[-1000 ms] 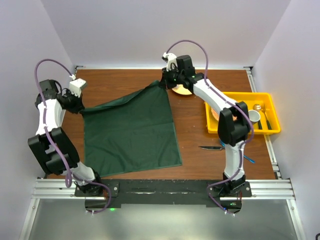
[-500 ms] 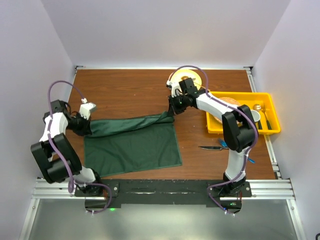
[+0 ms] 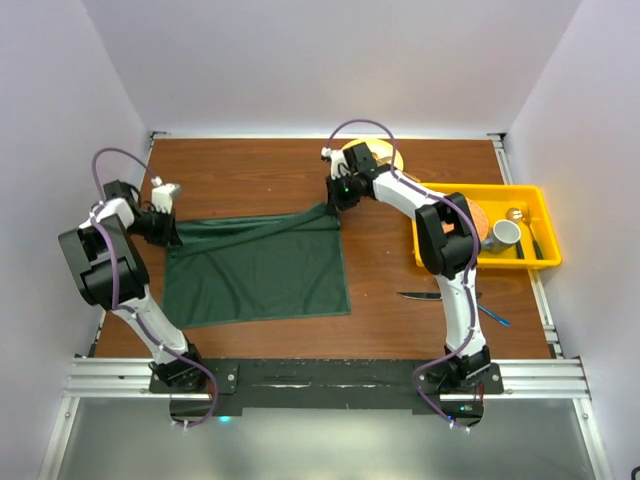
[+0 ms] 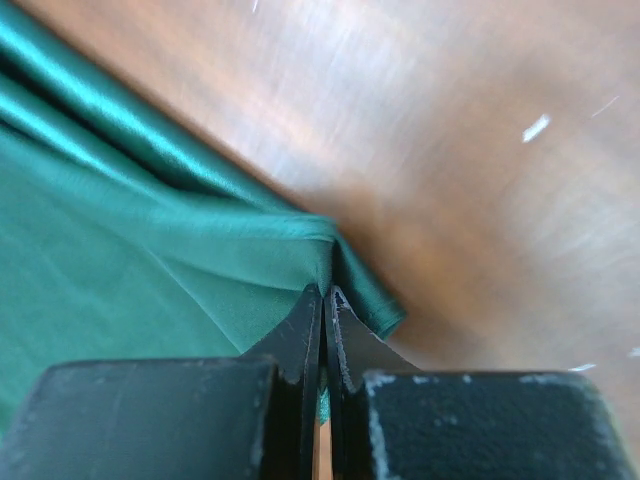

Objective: Fold the napkin into a case and place the utensils inside
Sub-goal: Fold and flatten the napkin at the center of the board.

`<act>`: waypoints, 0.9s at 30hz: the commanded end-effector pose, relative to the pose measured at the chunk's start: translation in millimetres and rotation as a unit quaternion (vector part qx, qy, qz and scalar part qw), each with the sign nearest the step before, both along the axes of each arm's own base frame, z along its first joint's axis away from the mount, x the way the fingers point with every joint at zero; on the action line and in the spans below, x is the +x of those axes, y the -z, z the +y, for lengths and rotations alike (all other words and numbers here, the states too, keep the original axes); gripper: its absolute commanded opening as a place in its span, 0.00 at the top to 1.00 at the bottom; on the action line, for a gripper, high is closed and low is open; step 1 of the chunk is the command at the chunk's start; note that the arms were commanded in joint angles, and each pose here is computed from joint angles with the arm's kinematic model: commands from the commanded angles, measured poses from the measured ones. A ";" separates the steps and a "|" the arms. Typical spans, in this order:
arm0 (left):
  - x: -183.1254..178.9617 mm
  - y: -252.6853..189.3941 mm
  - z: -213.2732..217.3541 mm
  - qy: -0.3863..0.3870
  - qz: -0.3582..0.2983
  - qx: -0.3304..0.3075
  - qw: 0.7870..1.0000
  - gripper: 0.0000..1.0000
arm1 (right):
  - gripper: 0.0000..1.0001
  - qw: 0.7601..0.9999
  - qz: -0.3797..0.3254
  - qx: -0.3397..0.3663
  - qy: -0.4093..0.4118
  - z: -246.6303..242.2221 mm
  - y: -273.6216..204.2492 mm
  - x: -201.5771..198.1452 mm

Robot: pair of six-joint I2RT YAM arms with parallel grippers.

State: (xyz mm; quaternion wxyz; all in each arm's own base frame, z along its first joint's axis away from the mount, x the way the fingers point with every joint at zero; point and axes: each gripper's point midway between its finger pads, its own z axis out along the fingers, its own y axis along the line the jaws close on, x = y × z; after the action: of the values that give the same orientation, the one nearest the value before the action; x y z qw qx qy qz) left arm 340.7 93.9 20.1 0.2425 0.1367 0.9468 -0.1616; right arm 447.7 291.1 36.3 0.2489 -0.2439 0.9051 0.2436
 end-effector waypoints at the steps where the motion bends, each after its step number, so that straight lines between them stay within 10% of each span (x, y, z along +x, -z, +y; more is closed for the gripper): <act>1: 45.7 -46.8 13.5 -0.015 -0.061 0.005 0.998 1.00 | 1.00 0.998 -0.069 0.001 0.009 -6.1 -56.2 36.7; 11: 44.6 -149.9 15.7 0.005 -0.139 0.053 0.989 1.00 | 1.00 0.992 -0.110 0.053 -0.024 -3.0 -137.8 7.7; 27: -13.4 -169.3 22.7 0.013 -0.122 0.121 0.985 1.00 | 1.00 0.996 -0.063 0.041 -0.042 -19.9 -130.0 -60.1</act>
State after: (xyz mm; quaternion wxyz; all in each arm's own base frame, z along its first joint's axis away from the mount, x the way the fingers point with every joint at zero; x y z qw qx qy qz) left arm 340.9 105.3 175.5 0.3319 0.1863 0.9220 -0.0707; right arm 404.6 276.7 146.8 0.2977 -0.2784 0.8717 0.2721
